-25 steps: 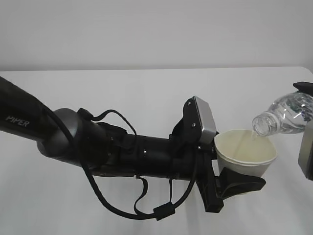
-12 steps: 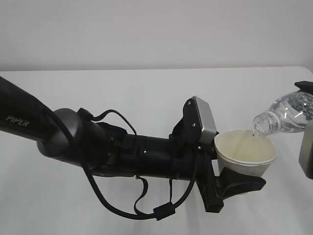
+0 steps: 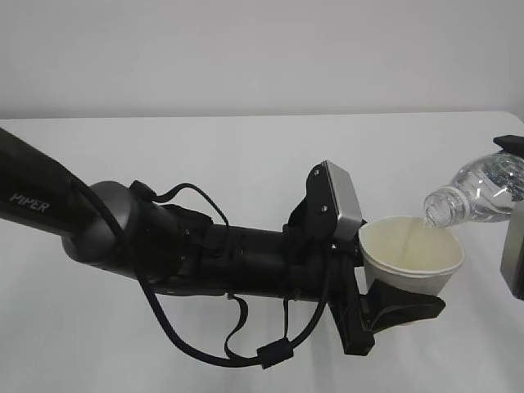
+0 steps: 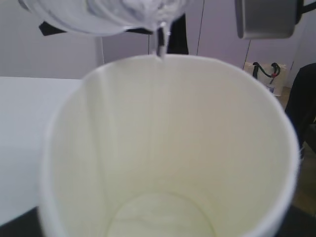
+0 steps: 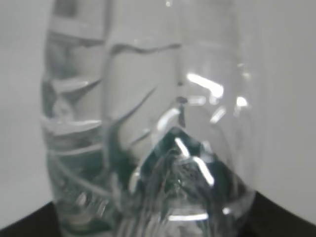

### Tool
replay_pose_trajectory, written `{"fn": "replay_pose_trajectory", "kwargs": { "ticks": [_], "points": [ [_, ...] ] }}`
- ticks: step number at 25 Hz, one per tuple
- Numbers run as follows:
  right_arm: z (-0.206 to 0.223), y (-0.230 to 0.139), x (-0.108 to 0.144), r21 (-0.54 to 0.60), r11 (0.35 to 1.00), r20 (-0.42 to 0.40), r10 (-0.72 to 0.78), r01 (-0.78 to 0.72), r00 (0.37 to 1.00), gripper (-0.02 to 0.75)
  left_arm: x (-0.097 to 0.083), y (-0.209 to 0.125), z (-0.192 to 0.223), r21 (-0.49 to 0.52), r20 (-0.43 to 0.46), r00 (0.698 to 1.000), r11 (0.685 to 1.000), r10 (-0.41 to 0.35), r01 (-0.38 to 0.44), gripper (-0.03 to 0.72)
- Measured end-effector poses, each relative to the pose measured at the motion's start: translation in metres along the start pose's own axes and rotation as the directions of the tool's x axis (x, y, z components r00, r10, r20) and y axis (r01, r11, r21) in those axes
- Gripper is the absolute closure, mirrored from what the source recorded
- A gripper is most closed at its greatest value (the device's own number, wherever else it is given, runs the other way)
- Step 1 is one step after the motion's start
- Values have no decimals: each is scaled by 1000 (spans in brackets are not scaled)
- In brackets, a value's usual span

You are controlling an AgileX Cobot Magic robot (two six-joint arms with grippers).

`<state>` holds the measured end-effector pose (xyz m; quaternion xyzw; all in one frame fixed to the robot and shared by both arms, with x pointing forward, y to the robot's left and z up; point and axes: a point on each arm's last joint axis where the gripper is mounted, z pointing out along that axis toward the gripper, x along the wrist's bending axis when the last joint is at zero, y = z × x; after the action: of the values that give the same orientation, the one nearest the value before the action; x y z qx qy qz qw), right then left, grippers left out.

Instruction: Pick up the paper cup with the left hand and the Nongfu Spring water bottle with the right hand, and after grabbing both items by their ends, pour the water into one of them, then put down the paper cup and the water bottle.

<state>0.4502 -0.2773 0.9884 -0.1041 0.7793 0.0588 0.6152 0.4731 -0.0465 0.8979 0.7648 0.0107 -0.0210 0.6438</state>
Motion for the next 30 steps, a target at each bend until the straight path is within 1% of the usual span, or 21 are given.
{"fn": "replay_pose_trajectory", "kwargs": {
  "ticks": [30],
  "points": [
    [0, 0, -1, 4, 1000, 7, -20, 20, 1000, 337, 0, 0, 0, -1, -2, 1000, 1000, -1, 1, 225]
  ]
}}
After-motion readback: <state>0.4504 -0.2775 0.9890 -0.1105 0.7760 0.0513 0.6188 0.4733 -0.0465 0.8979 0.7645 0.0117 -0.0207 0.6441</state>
